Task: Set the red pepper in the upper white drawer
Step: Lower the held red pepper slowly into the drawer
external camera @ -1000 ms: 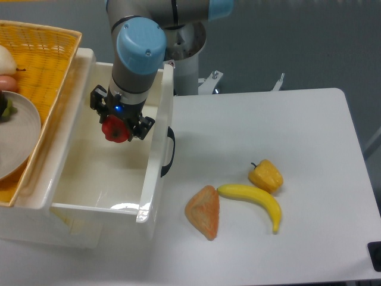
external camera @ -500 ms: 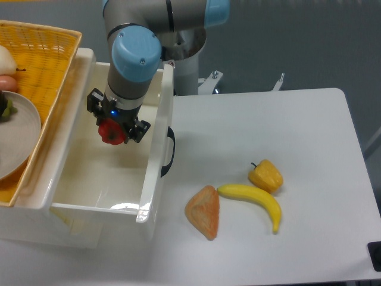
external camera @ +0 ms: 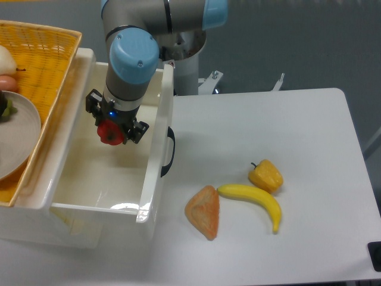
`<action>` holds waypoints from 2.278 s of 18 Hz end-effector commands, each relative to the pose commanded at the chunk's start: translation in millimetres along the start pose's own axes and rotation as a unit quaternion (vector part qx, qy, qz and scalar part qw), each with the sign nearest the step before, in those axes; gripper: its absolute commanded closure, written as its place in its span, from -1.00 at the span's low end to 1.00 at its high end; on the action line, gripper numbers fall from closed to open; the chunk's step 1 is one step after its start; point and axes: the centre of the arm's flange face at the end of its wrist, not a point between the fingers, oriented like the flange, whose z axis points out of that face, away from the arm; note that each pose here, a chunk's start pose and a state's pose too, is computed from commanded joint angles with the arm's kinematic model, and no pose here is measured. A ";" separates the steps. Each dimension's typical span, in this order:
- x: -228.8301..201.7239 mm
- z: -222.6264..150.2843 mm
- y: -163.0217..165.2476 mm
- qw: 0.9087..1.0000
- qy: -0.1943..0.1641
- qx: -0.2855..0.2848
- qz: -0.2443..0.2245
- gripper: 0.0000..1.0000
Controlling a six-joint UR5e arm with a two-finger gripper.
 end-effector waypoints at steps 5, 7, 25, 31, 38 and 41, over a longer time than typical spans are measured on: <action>0.2 0.9 -0.7 1.000 0.000 0.000 0.001 -0.20; -1.8 4.0 -1.4 1.000 0.002 -0.003 0.000 -0.20; -3.2 8.0 -2.1 1.000 0.004 -0.007 -0.003 -0.20; -1.6 9.3 -2.6 1.000 0.006 -0.007 -0.001 -0.22; -0.2 9.9 -3.1 1.000 0.005 -0.008 0.000 -0.30; -0.3 9.9 -3.0 1.000 0.004 -0.009 0.001 -0.39</action>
